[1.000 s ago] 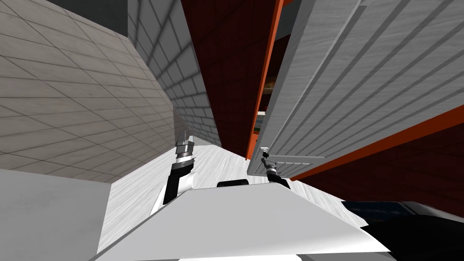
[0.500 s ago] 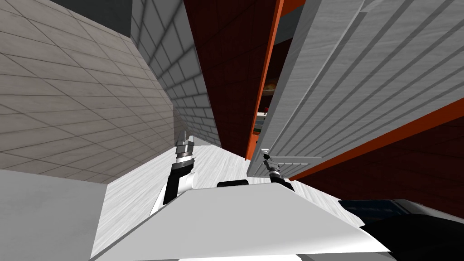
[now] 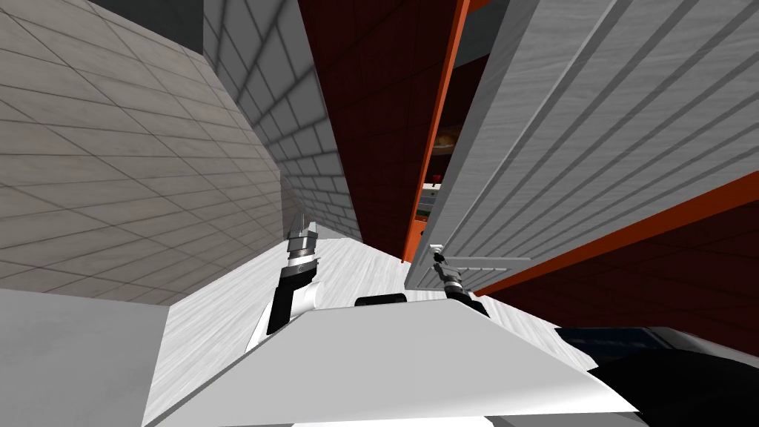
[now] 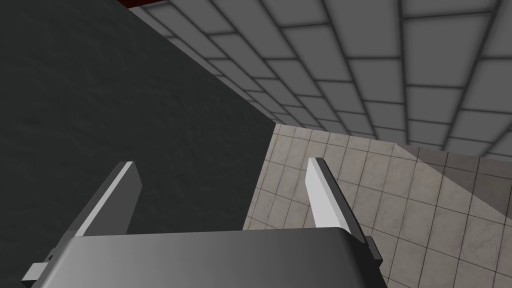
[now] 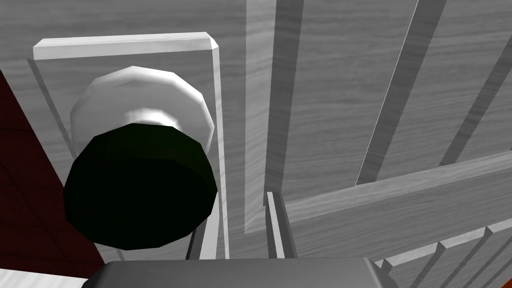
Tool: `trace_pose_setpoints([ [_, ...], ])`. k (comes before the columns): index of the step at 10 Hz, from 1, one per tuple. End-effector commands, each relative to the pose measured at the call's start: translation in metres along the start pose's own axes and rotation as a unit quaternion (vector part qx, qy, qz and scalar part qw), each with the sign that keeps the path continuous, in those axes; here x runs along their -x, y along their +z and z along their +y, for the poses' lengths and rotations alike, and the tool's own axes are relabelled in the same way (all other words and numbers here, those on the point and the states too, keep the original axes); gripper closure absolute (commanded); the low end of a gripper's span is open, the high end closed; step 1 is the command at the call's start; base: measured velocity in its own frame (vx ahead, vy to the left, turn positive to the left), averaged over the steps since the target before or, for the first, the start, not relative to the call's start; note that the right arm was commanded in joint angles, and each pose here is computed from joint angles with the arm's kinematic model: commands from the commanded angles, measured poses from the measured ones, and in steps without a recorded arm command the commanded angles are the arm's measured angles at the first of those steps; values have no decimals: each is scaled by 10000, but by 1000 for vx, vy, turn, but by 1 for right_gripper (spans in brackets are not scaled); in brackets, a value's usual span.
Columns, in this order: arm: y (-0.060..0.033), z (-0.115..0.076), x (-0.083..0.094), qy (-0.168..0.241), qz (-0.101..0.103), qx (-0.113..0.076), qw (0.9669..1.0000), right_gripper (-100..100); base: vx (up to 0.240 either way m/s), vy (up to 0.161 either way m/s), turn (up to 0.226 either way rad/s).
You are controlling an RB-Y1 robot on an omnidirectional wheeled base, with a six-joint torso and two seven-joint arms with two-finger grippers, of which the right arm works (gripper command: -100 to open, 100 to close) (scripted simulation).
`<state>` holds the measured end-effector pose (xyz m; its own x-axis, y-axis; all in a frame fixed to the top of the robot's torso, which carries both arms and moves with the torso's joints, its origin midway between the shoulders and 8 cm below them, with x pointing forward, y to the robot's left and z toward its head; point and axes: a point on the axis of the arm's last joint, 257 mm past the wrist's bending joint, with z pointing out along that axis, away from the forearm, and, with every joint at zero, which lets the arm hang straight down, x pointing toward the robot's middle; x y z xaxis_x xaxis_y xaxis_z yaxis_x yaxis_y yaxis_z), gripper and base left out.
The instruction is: Pull the door open
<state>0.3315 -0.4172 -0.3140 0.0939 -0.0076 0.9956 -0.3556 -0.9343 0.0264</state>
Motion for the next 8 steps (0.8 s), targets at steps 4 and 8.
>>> trace_pose_setpoints([
  [4,5,-56,-154,96,101,-103,9999,-100,28,10,-6],
  [8,-6,-42,-163,106,86,-113,9998,-100,14,7,-6],
])
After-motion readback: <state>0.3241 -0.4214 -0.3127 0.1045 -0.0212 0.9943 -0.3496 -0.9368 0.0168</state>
